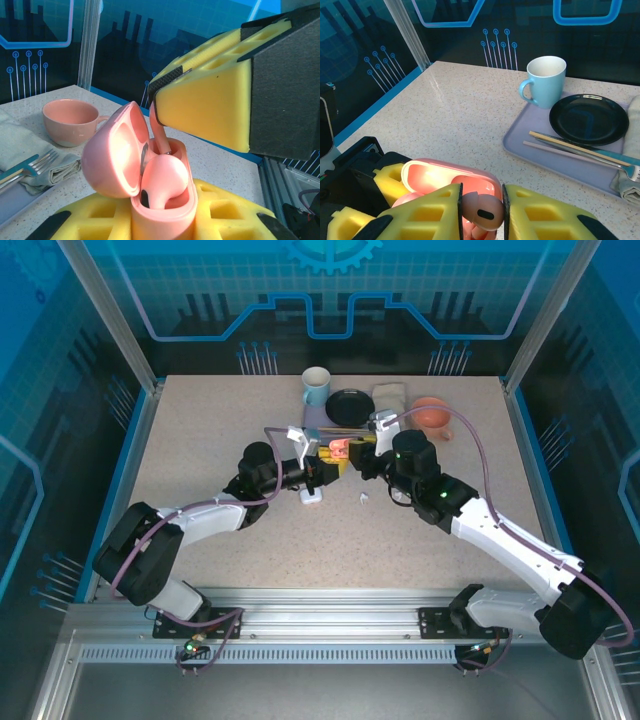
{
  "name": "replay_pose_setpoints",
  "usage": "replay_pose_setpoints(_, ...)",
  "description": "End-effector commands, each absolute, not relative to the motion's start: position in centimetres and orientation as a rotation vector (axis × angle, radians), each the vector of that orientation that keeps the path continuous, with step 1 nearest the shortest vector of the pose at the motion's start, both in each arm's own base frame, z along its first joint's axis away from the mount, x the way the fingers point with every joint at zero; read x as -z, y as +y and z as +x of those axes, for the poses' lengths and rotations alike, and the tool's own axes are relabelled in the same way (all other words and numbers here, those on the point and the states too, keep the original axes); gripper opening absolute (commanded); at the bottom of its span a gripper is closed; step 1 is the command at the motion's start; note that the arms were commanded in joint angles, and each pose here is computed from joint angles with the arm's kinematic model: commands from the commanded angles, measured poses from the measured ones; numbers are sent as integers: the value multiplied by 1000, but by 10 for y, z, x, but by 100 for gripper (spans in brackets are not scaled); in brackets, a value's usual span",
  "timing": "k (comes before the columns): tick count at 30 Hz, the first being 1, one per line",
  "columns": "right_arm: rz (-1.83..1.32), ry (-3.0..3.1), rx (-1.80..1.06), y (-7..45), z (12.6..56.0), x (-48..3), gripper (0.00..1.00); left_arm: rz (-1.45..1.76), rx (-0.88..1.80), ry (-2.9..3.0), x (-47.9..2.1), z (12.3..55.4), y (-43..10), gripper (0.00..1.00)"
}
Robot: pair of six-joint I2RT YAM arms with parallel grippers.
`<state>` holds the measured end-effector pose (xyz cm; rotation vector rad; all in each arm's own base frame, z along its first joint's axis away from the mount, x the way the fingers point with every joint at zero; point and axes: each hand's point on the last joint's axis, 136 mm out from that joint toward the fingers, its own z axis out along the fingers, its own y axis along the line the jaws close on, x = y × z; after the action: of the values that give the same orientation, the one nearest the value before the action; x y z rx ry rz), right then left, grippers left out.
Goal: Insert the wireless bluetooth earbuds into the charging case
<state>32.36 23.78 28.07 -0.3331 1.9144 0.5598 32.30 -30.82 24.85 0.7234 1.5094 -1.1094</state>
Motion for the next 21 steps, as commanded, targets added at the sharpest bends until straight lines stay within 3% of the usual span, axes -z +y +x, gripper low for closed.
replay_pose_setpoints(1, -352, 1925, -576, 237, 319, -277, 25, 710, 1095, 1403, -282, 327, -310, 0)
replay_pose_setpoints(21, -529, 1918, -520, 259, 307, -275, 26, 702, 1095, 1398, -286, 331, -312, 0)
